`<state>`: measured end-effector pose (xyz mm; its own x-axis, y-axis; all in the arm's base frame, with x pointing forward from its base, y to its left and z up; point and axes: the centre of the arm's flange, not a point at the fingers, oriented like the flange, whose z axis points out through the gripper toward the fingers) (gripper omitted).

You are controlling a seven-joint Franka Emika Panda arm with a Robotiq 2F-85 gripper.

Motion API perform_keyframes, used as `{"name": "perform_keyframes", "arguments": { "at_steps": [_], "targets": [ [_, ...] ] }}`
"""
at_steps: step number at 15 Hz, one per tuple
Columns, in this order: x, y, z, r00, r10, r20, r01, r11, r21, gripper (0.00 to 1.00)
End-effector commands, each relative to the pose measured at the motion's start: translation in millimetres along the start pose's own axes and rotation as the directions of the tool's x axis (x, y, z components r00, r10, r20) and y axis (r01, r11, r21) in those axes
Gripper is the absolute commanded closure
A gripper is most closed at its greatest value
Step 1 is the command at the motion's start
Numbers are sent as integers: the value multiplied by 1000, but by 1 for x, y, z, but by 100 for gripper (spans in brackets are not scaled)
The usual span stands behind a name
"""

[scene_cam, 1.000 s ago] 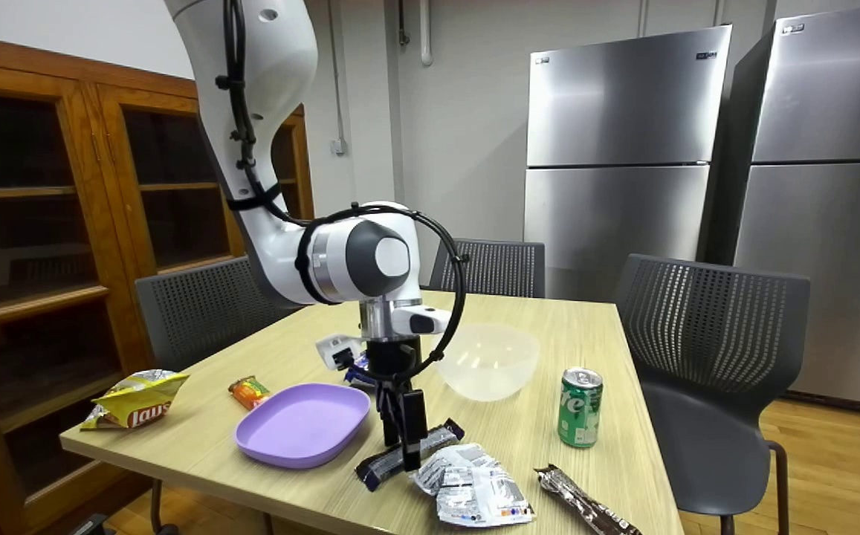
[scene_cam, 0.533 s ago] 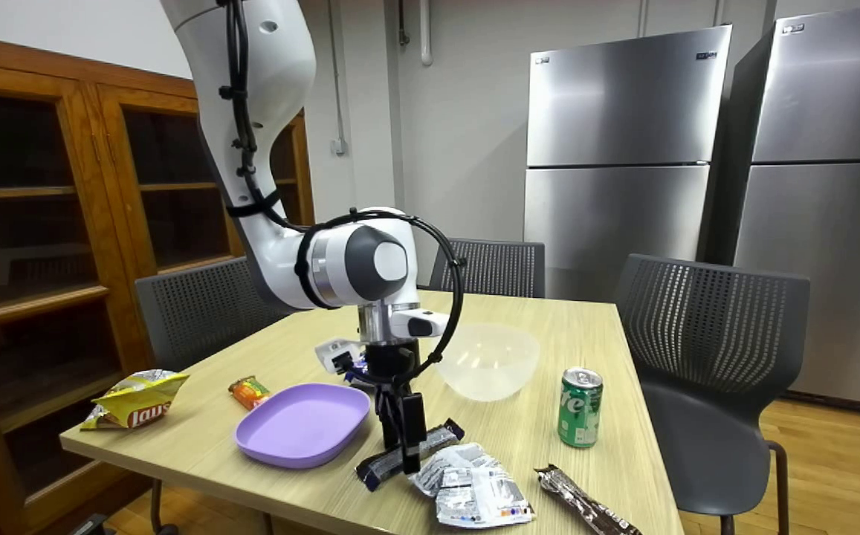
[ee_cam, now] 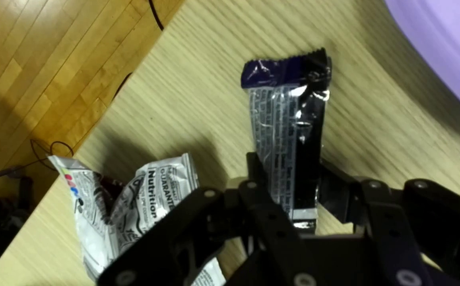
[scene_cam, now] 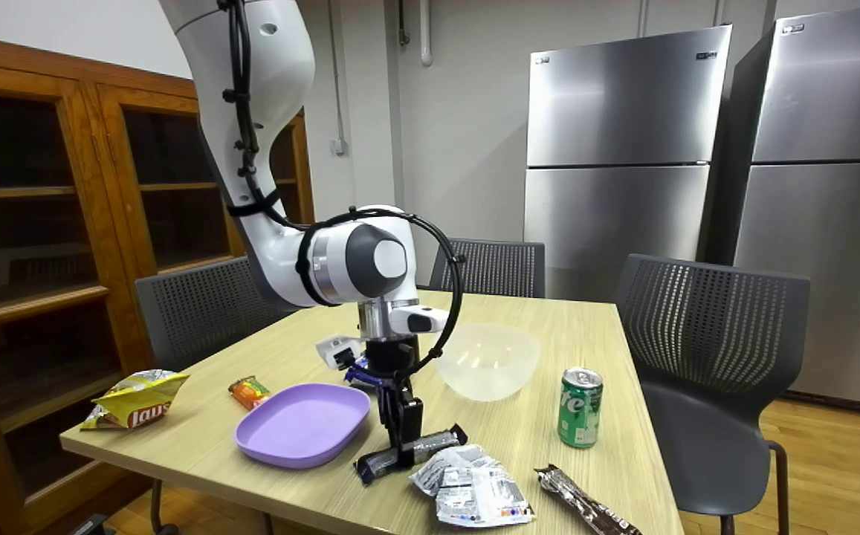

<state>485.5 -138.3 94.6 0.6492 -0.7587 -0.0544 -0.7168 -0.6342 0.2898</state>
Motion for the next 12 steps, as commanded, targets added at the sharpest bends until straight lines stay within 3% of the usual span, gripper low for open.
{"name": "perform_keyframes", "arguments": {
  "at_steps": [1,12],
  "targets": [
    [3,-3,4,1000,26,-8,-26,1000,-7,94],
    [3,23,-54,995,0,-96,5,998,57,94]
  ]
}}
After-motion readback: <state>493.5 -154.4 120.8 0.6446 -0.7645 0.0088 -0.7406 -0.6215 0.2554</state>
